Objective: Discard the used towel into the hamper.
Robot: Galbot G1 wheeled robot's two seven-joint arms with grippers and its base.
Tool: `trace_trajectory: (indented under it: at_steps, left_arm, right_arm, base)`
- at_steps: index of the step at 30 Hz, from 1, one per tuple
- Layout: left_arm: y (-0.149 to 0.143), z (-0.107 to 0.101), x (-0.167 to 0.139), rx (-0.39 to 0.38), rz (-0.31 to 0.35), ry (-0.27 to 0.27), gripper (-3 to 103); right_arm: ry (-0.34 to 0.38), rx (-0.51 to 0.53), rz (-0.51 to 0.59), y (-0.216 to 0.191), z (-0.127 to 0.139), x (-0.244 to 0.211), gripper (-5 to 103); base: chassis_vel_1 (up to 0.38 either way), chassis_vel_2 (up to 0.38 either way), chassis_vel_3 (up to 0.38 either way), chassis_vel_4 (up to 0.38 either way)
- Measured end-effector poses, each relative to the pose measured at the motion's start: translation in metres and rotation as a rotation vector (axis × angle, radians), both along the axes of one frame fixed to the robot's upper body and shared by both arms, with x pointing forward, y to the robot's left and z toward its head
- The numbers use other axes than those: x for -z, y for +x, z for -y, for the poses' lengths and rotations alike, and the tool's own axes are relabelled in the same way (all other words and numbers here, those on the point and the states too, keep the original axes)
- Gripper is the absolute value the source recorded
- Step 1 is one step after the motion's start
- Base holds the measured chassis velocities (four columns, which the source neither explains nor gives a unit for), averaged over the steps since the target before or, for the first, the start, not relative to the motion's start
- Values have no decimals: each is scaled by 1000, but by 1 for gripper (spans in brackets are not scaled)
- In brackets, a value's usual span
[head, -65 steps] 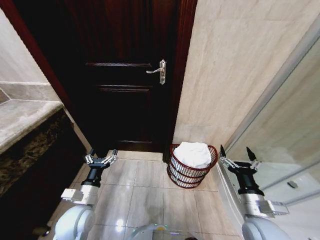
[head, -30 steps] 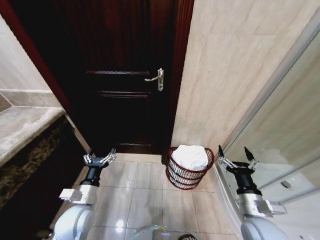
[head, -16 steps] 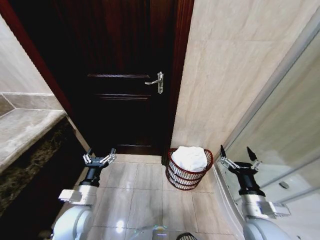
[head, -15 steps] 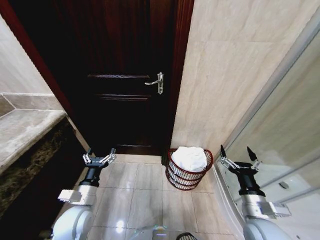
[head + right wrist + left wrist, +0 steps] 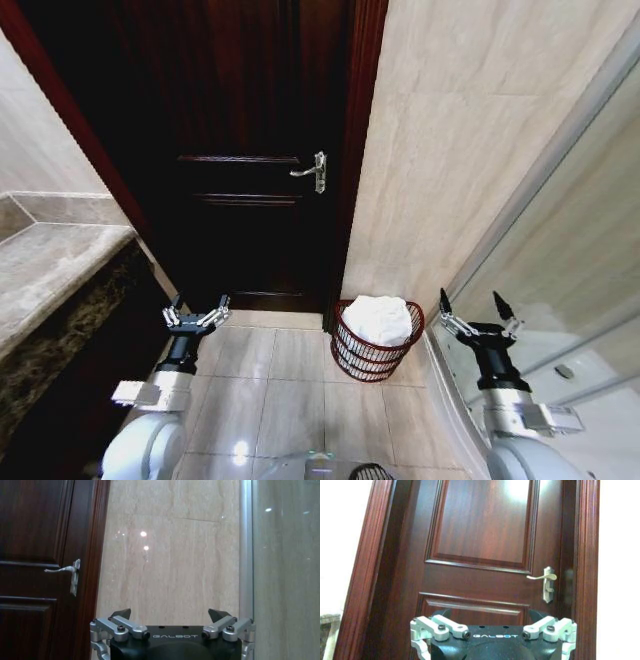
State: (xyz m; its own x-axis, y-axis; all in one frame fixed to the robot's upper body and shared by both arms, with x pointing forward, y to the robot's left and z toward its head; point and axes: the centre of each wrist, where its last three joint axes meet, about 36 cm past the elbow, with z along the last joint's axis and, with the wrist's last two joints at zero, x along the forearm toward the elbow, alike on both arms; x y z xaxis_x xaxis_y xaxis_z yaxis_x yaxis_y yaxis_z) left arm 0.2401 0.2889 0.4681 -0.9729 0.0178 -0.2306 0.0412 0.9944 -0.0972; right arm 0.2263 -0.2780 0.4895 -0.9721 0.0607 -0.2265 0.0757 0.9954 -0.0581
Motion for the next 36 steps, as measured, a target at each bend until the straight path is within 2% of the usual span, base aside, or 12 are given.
trace_trajectory:
  at_steps: [6, 26, 29, 31, 36]
  left_arm:
    - [-1, 1, -2, 2, -6, 1, 100]
    - [-2, 1, -6, 5, -5, 9, 100]
    - [-2, 2, -6, -1, -15, 1, 100]
    - [-1, 5, -8, -15, -34, -15, 100]
    - [-1, 11, -12, -33, -73, -44, 100]
  right_arm:
    - [20, -4, -8, -2, -3, 0, 100]
    - [25, -7, -5, -2, -10, -1, 100]
    - [57, -20, -11, -2, -14, -2, 100]
    - [105, -37, -29, -1, -21, -3, 100]
    - [145, -41, -41, 1, -32, 2, 100]
  base:
    - [0, 0, 0, 0]
    - [0, 0, 0, 0]
    - [0, 0, 0, 0]
    - [0, 0, 0, 0]
    - [0, 0, 0, 0]
